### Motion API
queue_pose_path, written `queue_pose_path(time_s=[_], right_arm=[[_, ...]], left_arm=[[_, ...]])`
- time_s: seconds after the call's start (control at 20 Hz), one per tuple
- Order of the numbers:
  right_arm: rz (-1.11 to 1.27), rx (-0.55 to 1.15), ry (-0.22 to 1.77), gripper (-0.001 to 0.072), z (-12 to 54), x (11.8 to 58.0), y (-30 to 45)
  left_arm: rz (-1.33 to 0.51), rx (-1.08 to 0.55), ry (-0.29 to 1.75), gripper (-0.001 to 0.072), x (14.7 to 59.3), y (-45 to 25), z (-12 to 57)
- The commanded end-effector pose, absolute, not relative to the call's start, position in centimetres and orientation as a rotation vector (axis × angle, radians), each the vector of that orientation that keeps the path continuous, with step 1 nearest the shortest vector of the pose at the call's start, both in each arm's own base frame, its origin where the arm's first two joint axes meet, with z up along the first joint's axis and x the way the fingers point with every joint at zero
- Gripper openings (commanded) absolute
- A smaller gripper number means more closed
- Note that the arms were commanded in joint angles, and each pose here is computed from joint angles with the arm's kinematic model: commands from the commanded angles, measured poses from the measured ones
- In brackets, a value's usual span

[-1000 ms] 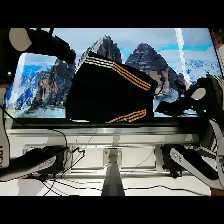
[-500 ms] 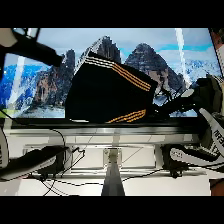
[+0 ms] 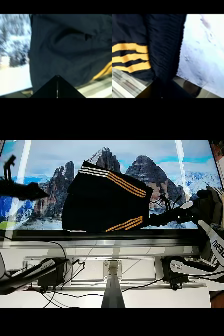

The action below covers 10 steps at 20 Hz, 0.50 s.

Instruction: Fold the clothes and pants, and hang the long-sleeved shirts on hangers.

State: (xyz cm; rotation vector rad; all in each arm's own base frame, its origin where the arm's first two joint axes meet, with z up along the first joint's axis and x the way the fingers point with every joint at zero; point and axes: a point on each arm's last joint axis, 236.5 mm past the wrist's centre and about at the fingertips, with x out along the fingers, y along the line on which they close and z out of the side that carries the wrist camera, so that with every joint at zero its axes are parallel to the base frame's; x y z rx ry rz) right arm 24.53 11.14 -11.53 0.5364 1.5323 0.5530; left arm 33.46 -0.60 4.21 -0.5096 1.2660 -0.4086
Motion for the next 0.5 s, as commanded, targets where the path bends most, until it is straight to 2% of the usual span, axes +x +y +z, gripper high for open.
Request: queue_pose_path(time_s=[0.0,0.25,0.35,0.45], right_arm=[[0.596,0.52,1.503,0.0041,-11.2,24.8,11.5],[0.596,0.519,1.504,0.0041,-11.2,24.8,11.5],[0.595,0.519,1.504,0.0041,-11.2,24.8,11.5],[0.592,0.518,1.5,0.0041,-11.3,24.9,11.4]], left_arm=[[-0.425,-0.696,1.342,0.0011,30.9,-1.2,-0.1],[-0.448,-0.768,1.449,0.0013,29.9,-1.5,-3.3],[-0.475,-0.72,1.436,0.0005,29.7,-1.4,-3.3],[-0.421,-0.579,1.513,0.0004,27.4,0.1,-4.3]])
